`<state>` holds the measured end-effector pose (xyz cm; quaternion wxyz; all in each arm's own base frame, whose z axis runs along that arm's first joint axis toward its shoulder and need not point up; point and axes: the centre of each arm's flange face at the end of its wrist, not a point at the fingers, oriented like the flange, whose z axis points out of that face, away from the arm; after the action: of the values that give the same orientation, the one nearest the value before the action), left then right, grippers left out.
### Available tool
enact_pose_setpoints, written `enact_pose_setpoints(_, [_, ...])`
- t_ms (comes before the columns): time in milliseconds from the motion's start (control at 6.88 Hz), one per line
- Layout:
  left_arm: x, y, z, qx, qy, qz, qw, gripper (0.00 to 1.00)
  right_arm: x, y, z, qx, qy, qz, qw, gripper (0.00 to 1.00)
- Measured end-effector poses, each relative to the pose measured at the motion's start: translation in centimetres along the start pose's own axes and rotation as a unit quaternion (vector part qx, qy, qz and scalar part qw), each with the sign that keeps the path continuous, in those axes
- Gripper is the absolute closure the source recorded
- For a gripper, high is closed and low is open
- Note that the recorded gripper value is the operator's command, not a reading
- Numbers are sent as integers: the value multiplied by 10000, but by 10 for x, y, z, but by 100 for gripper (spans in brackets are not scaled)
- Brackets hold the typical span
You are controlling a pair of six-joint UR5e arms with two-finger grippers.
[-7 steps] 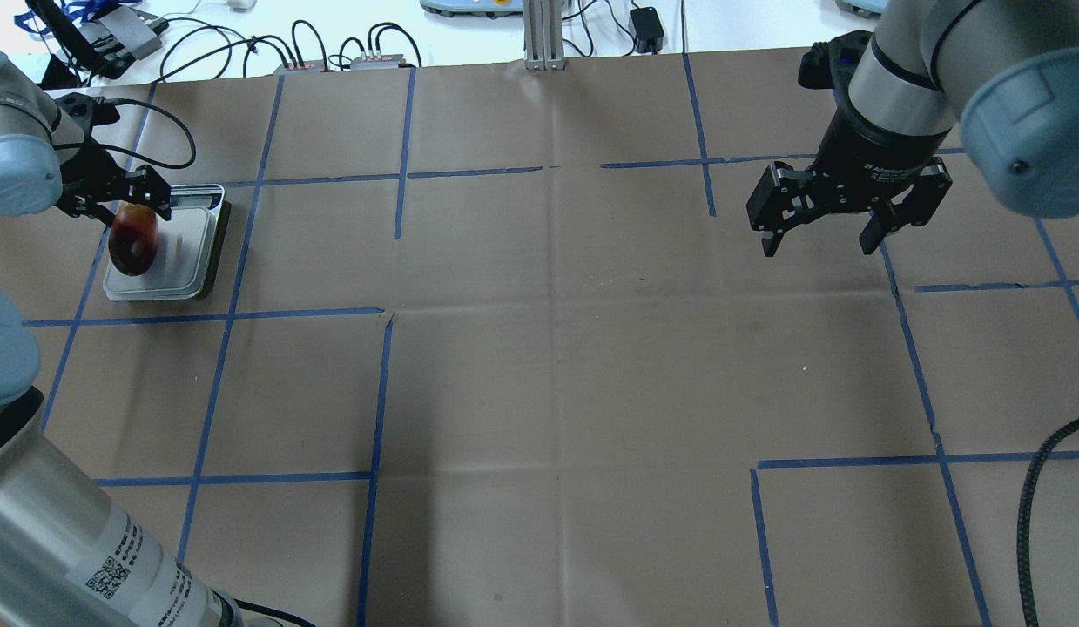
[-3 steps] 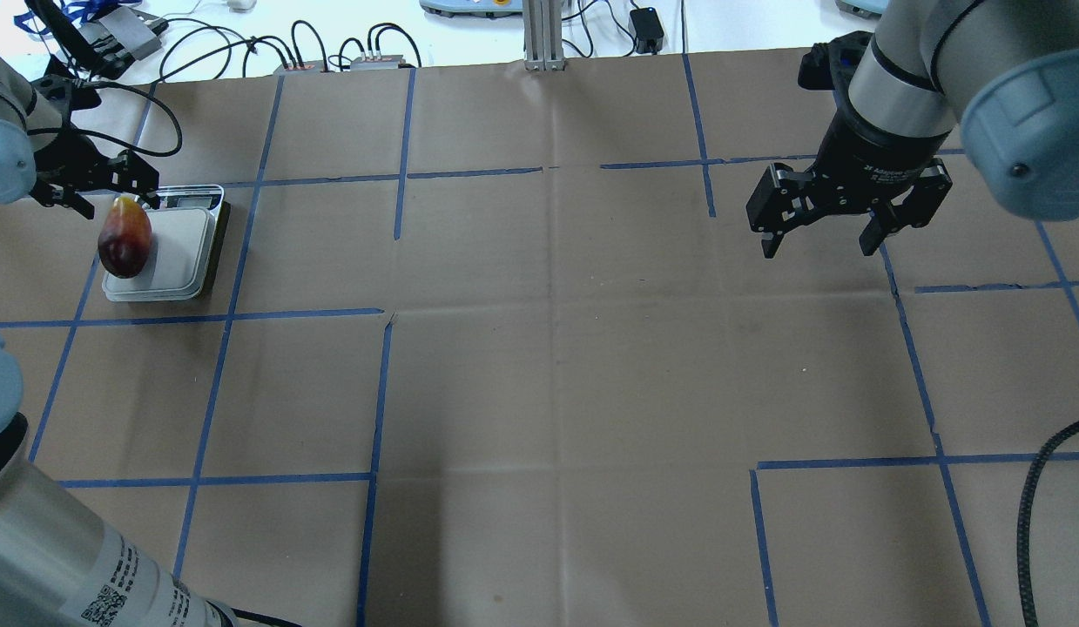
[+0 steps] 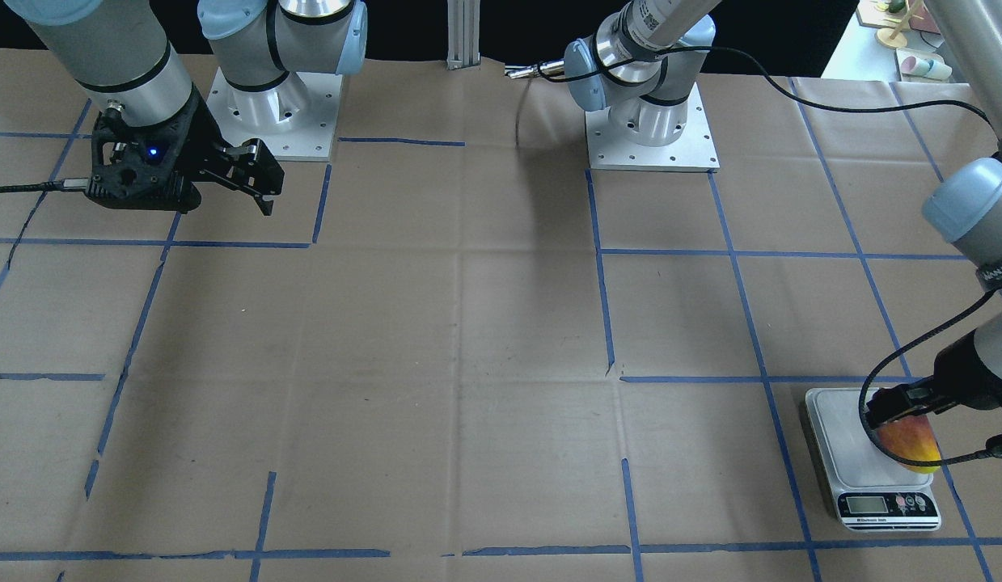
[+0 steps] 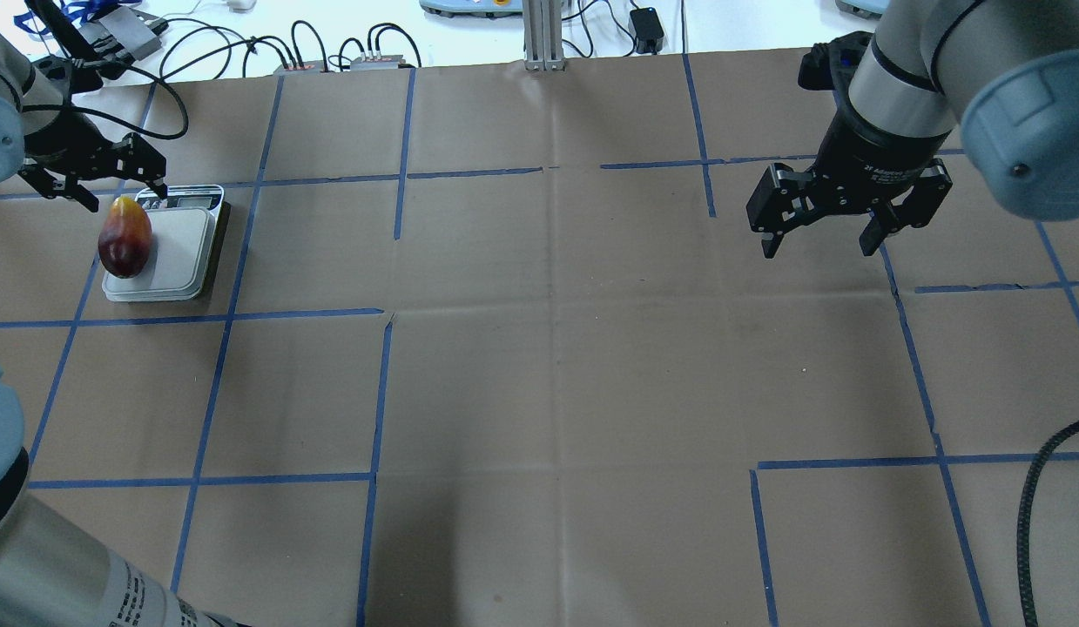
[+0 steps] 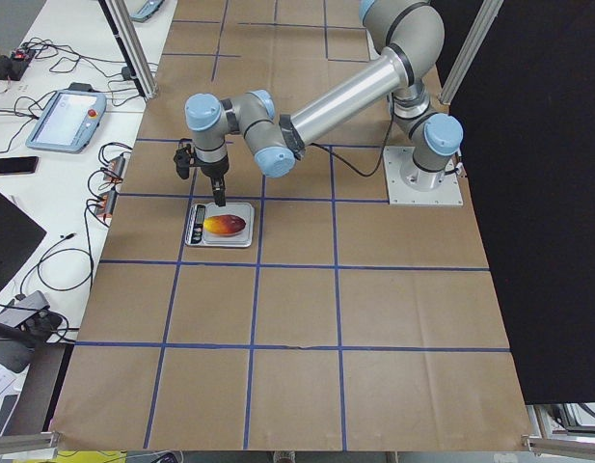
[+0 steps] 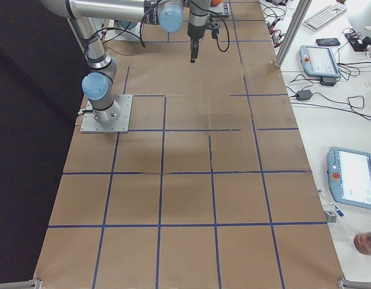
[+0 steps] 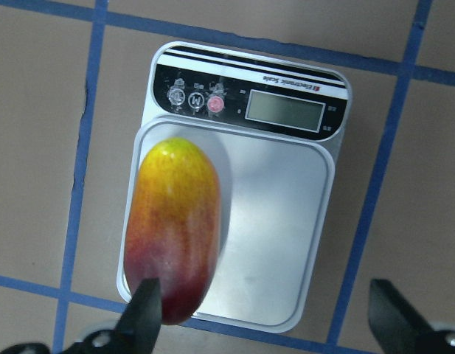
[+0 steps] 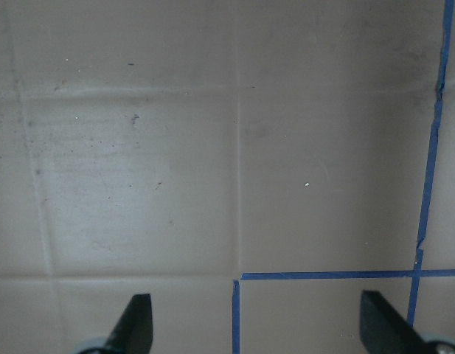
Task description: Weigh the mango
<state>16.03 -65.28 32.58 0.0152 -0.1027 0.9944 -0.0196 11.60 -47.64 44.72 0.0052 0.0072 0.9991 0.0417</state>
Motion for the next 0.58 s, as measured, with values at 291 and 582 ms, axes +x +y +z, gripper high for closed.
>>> enact_pose_setpoints(291, [65, 40, -71, -12, 30, -69, 10000, 0, 0, 0, 0, 1, 0, 0, 10000, 0])
enact_pose_setpoints(582, [157, 108, -129, 11, 72, 19, 10000, 0, 0, 0, 0, 0, 0, 0, 10000, 0])
